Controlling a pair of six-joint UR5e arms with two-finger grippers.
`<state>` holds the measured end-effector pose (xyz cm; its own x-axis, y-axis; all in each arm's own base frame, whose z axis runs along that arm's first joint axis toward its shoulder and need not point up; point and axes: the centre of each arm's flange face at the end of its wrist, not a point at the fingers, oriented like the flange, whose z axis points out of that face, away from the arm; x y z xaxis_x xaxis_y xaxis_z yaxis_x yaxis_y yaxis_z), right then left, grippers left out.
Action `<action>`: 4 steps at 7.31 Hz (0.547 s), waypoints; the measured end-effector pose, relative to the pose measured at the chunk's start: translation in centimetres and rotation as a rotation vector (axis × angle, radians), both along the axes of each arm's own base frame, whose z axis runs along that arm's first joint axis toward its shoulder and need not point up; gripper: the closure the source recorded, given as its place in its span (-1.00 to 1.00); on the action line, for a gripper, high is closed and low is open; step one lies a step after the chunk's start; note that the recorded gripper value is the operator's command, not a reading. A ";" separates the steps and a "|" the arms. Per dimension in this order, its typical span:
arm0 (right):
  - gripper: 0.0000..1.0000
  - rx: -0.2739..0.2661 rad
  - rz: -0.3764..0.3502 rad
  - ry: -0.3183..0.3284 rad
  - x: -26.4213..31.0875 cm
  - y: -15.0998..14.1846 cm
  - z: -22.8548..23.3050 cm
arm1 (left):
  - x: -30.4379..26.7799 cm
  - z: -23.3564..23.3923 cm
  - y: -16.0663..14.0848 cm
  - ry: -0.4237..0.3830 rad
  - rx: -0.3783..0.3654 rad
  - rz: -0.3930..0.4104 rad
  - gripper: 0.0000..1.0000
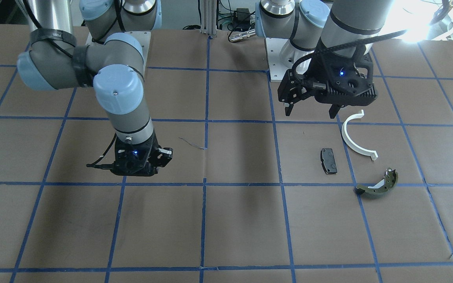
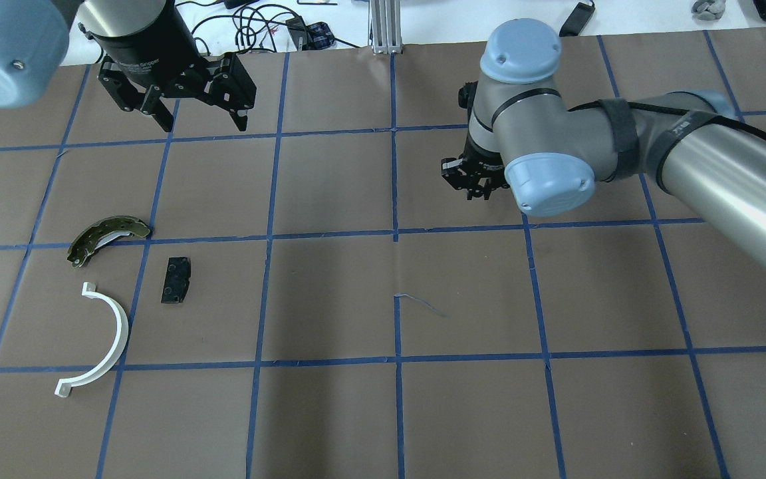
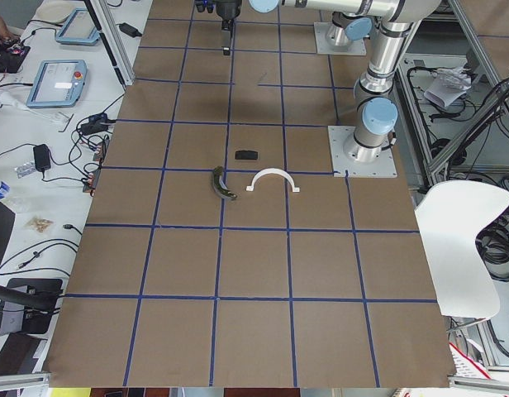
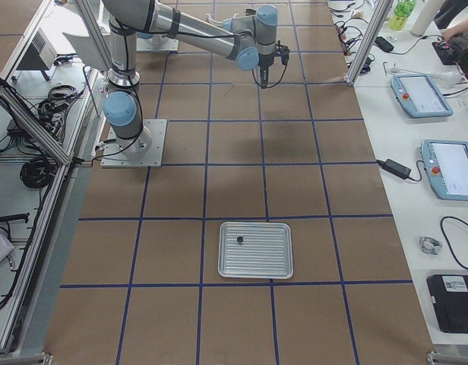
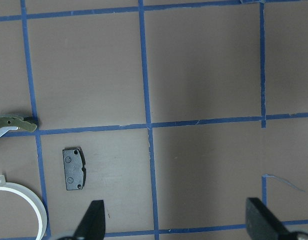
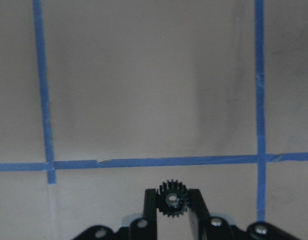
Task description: Place bearing gear from tray to pile
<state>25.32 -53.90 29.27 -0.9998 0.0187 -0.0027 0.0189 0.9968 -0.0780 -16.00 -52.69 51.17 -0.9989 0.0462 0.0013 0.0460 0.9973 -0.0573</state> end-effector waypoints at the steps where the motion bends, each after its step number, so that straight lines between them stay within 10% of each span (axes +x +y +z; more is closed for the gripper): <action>1: 0.78 -0.007 0.007 -0.003 3.2 1.3 -0.2 | 0.0 0.0 0.0 0.000 0.000 0.000 -1.00; 4: 0.71 -0.001 -0.008 -0.022 10.4 3.4 -5.4 | 0.0 0.0 0.0 0.000 0.000 0.001 -1.00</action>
<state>35.70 -50.53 23.85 -0.9993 0.0267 -0.0252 0.0286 0.9965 -0.0780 -15.97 -52.70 51.17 -0.9990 0.0456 0.0012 0.0454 0.9973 -0.0573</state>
